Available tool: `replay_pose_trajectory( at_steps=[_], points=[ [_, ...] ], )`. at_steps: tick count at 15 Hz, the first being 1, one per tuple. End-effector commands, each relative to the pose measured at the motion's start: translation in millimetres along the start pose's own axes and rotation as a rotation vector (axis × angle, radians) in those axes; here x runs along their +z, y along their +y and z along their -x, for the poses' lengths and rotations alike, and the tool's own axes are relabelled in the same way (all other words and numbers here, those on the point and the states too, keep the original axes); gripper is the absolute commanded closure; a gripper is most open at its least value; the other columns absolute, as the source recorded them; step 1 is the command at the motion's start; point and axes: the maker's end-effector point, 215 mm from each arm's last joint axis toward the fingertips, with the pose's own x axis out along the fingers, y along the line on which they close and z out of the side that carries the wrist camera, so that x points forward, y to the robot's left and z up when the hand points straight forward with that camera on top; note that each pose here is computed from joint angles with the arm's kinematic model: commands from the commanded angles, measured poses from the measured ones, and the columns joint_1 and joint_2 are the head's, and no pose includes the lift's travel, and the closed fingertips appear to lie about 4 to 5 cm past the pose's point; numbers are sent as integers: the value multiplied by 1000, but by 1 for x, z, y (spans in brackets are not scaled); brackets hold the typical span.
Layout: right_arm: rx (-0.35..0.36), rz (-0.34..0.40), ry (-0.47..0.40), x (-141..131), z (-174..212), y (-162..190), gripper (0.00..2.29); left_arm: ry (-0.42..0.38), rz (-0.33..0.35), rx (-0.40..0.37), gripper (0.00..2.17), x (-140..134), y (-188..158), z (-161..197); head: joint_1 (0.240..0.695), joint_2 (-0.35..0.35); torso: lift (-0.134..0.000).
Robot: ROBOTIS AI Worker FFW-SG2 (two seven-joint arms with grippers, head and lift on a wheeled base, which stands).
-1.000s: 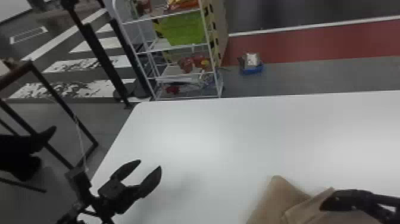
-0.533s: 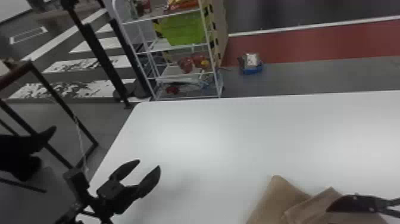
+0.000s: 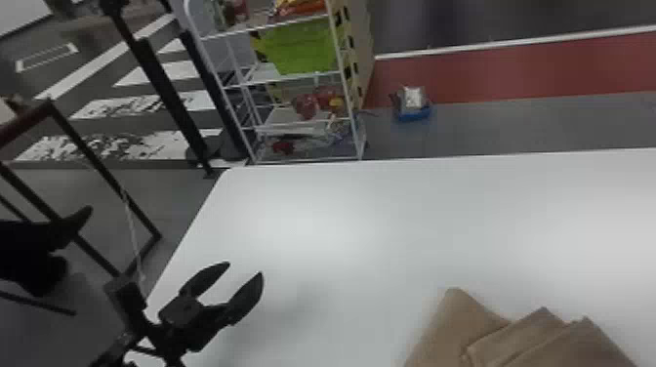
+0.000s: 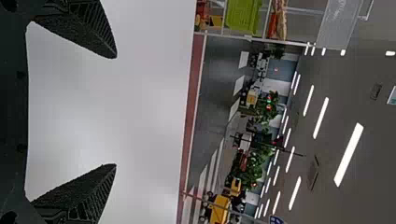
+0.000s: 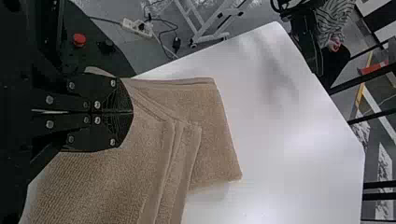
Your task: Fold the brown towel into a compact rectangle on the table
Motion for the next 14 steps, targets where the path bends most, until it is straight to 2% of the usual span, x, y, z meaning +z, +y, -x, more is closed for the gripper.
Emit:
replay_pose_trajectory(
  at_steps=[1, 4, 8, 10, 14],
  points=[
    [39, -54, 17, 2, -5, 17, 2135, 0, 2, 4, 46, -1, 1, 2, 695, 350, -123],
    [82, -57, 37, 0, -13, 41, 2135, -3, 1, 6, 46, 1, 2, 4, 695, 350, -123],
    [143, -57, 104, -20, -37, 70, 2132, -3, 0, 8, 46, 1, 3, 4, 695, 350, -123],
    [140, -36, 144, -30, -51, 76, 2132, -3, 2, 6, 46, 0, 3, 3, 695, 350, -123],
    [115, -29, 168, -36, -53, 69, 2132, -1, 1, 9, 46, 0, 4, 3, 695, 350, -123]
  ],
)
